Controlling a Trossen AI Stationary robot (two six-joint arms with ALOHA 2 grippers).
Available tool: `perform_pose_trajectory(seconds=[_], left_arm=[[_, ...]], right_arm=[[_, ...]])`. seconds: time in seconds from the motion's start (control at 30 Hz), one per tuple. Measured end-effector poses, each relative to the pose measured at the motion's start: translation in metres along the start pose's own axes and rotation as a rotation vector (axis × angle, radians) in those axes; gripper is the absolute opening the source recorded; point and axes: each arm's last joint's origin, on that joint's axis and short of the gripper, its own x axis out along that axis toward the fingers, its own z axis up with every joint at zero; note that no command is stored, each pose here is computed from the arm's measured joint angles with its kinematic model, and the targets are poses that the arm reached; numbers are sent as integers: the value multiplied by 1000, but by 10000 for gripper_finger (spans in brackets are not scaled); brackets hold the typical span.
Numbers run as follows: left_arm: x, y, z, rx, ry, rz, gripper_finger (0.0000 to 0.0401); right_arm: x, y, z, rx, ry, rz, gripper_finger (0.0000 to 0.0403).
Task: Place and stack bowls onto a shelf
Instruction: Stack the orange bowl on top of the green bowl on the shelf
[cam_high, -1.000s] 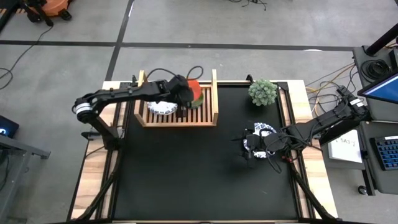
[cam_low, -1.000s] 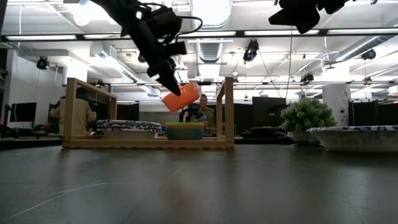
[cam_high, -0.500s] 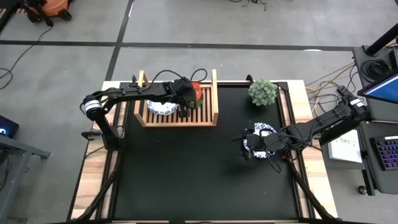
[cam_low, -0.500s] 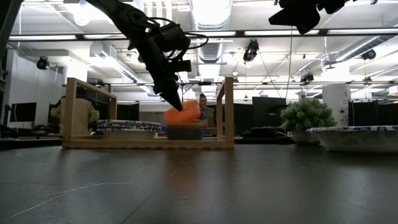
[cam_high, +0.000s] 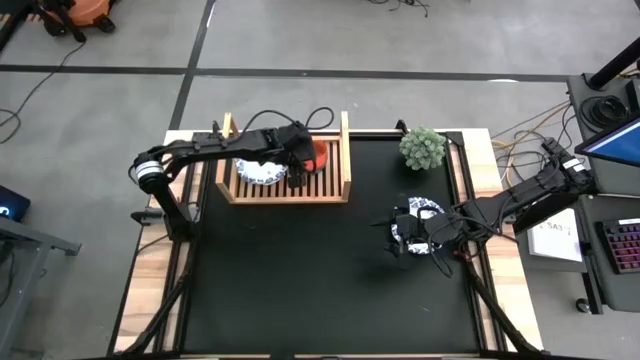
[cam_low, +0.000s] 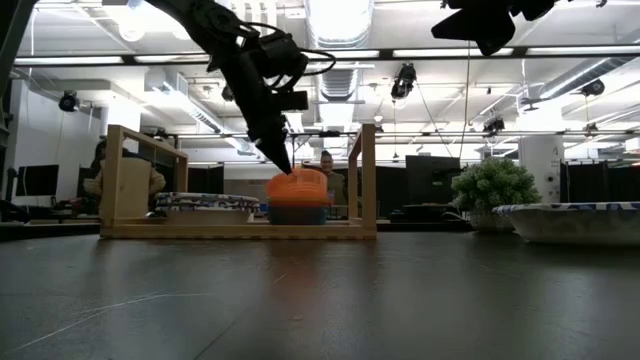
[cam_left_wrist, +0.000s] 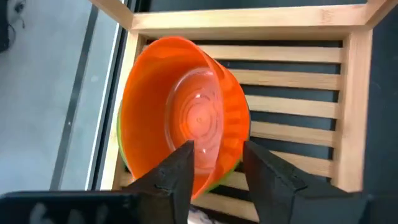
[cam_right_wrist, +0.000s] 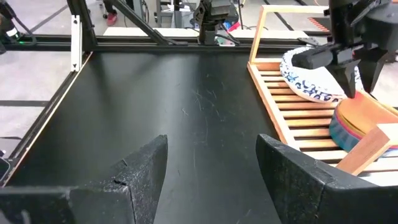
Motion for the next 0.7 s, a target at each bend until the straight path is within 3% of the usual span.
perform_pose_trajectory(seconds=[0.17, 0.37, 0.7], left_arm=[[-15, 6, 10, -31, -3, -2, 137], [-24, 18, 14, -49, -99, 49, 138], [7, 12, -9, -244, -233, 98, 93]], right_arm=[[0, 0, 1, -4, -7, 1, 235], [0, 0, 1, 15, -10, 2, 235], [0, 0, 0, 11, -6, 1, 235]])
